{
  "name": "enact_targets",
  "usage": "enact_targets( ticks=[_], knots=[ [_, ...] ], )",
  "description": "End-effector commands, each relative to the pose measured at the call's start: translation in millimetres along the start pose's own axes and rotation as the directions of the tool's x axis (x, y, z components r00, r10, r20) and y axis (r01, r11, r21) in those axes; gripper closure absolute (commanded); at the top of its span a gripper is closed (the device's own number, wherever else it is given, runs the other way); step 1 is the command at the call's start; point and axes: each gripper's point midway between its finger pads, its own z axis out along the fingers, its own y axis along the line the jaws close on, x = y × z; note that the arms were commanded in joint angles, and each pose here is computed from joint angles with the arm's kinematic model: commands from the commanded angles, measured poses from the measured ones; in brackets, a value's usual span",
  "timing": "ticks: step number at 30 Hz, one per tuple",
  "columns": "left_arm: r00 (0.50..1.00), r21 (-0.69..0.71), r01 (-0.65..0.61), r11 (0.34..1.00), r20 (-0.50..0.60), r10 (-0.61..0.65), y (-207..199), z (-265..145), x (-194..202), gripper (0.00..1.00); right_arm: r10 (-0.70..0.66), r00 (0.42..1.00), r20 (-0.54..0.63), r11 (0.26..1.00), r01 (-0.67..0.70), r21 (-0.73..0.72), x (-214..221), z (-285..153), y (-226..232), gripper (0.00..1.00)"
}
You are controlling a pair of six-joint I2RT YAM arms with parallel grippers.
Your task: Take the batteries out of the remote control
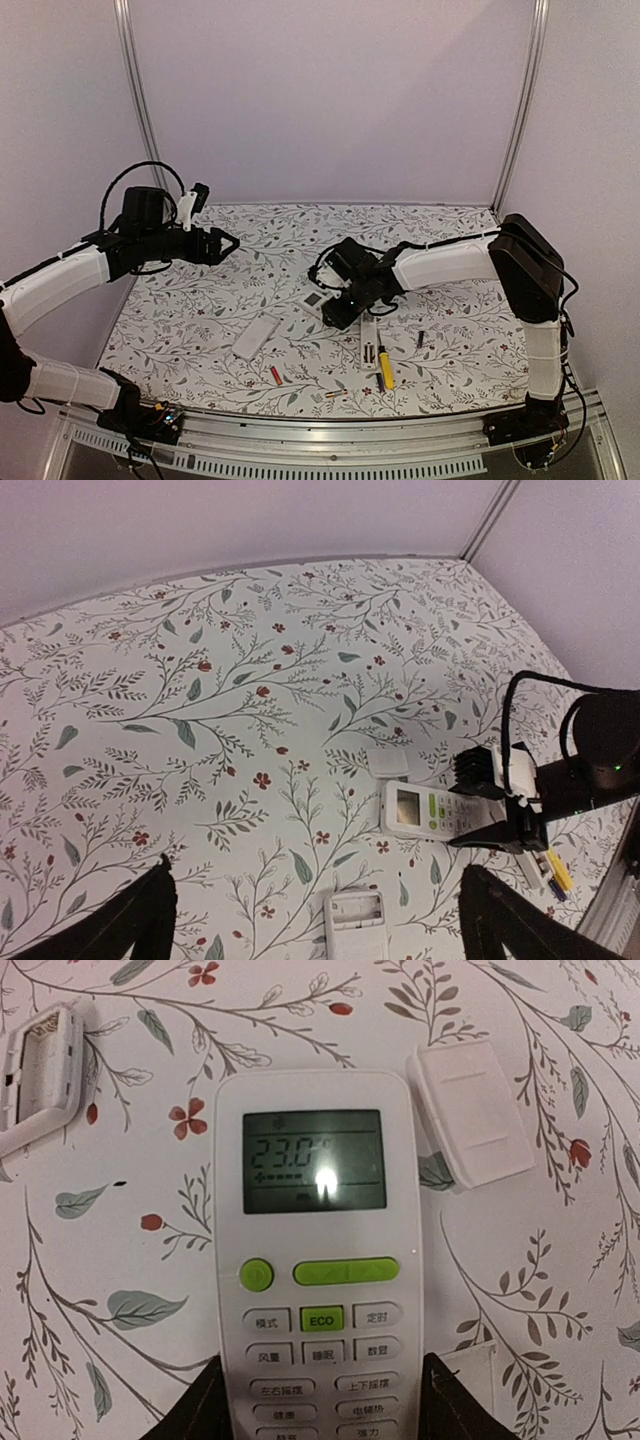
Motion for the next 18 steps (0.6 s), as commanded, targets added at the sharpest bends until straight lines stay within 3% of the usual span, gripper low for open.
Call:
enact_targets(
  ticks=[1,5,10,14,18],
  knots=[
    [0.999,0.036,-0.013,0.999,0.039,0.012,-4.9,-5.0,-8.7,0.02,0.075,0.995,0.061,0.986,-0.065,-0.153,-21.7,-22.5,19.1,0.78],
    [0.995,0.221,-0.062,0.973,0.092,0.042,-43.3,-18.0,-15.7,0.05,0.145,0.98,0.138,0.951,-0.099,-0.291,-49.5,-62.7,30.1,0.81],
    [0.981,0.478,-0.139,0.867,0.185,0.056,-110.4,-42.4,-13.8,0.07,0.206,0.965,0.164,0.855,-0.095,-0.51,-62.3,-113.5,53.9,0.84],
    [0.957,0.523,-0.272,0.808,0.237,0.168,-160.2,-54.8,1.0,0.09,0.207,0.968,0.139,0.753,-0.067,-0.655,-55.9,-149.1,78.6,0.86],
    [0.903,0.497,-0.423,0.758,0.299,0.308,-185.2,-64.5,15.9,0.11,0.183,0.978,0.096,0.639,-0.045,-0.768,-40.5,-187.9,99.7,0.86]
  ],
)
